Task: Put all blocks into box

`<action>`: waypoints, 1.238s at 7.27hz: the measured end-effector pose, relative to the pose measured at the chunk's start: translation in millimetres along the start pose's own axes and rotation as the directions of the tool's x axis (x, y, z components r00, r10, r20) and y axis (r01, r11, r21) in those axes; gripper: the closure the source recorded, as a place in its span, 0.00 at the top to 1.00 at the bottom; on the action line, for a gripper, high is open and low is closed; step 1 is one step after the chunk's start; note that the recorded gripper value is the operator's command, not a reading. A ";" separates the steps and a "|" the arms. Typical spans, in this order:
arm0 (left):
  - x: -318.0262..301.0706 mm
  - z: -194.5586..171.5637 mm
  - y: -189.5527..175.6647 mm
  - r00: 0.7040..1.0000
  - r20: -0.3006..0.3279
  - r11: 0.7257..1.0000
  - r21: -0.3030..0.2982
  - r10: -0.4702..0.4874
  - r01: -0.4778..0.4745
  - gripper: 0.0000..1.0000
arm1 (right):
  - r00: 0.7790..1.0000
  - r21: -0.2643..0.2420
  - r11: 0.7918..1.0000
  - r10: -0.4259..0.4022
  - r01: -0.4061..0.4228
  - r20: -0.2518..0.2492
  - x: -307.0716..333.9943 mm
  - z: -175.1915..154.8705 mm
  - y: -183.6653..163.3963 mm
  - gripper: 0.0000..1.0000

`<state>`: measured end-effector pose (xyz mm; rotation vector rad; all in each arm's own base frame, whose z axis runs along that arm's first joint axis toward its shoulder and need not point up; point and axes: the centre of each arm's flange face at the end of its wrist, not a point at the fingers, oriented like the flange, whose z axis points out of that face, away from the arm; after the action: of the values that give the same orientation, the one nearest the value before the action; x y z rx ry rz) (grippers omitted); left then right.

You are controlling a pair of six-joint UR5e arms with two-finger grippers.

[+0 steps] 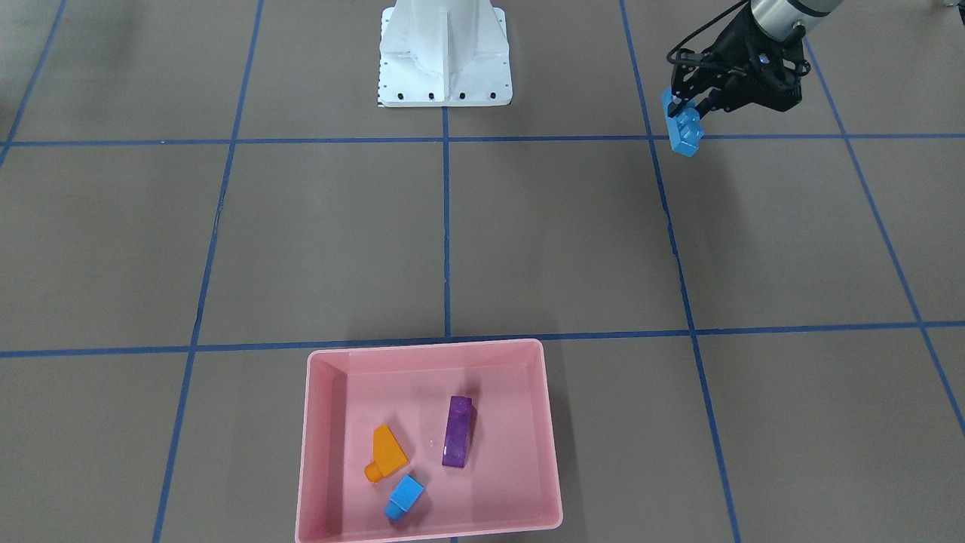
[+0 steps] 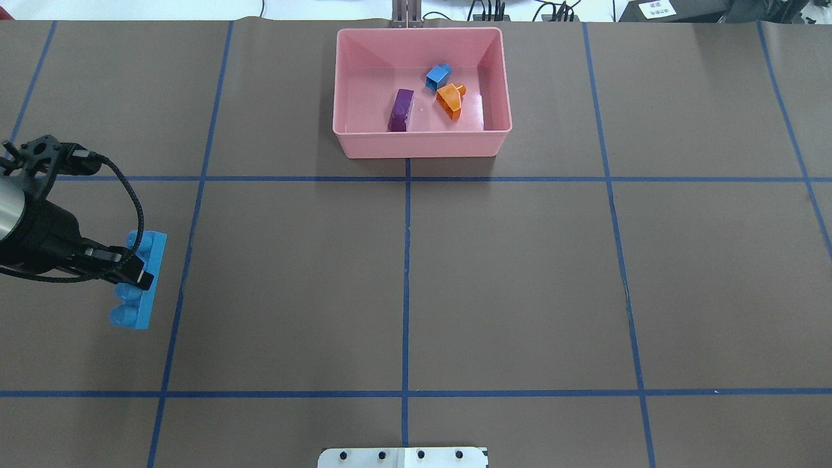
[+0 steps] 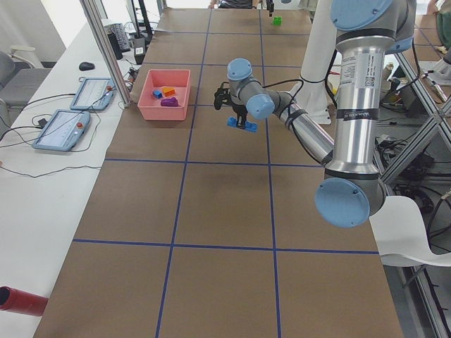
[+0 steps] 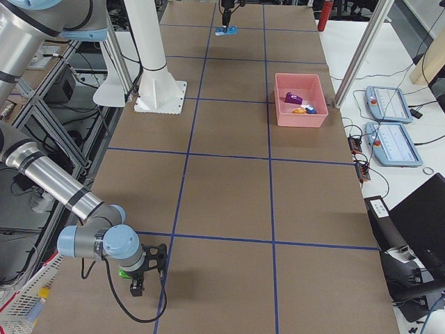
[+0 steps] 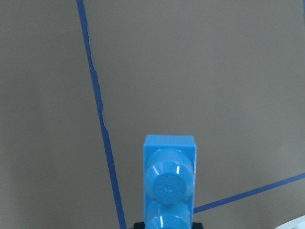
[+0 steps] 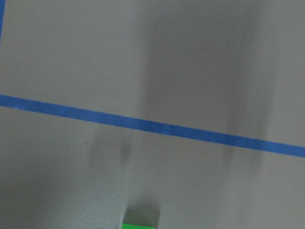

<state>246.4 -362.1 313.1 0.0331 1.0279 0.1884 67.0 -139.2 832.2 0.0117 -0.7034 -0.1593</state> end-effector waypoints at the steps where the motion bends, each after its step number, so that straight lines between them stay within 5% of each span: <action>1: 2.0 -0.3 -1.7 1.000 0.000 1.000 0.001 0.000 0.000 0.00 | 1.000 0.000 1.000 0.016 -0.016 0.007 1.0 2.7 3.4 1.00; 5: 4.3 -2.8 -13.0 1.000 0.000 1.000 0.020 -0.005 0.005 0.00 | 0.992 -0.027 0.998 0.058 -0.055 0.113 1.6 19.4 22.3 1.00; 9: 69.0 -11.1 -127.2 0.998 -0.037 0.993 0.113 -0.042 0.046 0.00 | 0.987 -0.047 0.996 0.078 -0.072 0.142 5.1 28.7 33.8 0.99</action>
<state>289.5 -476.0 234.1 0.1105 1.0724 0.0902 57.1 -105.3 859.6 -0.0667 -0.8430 -0.1034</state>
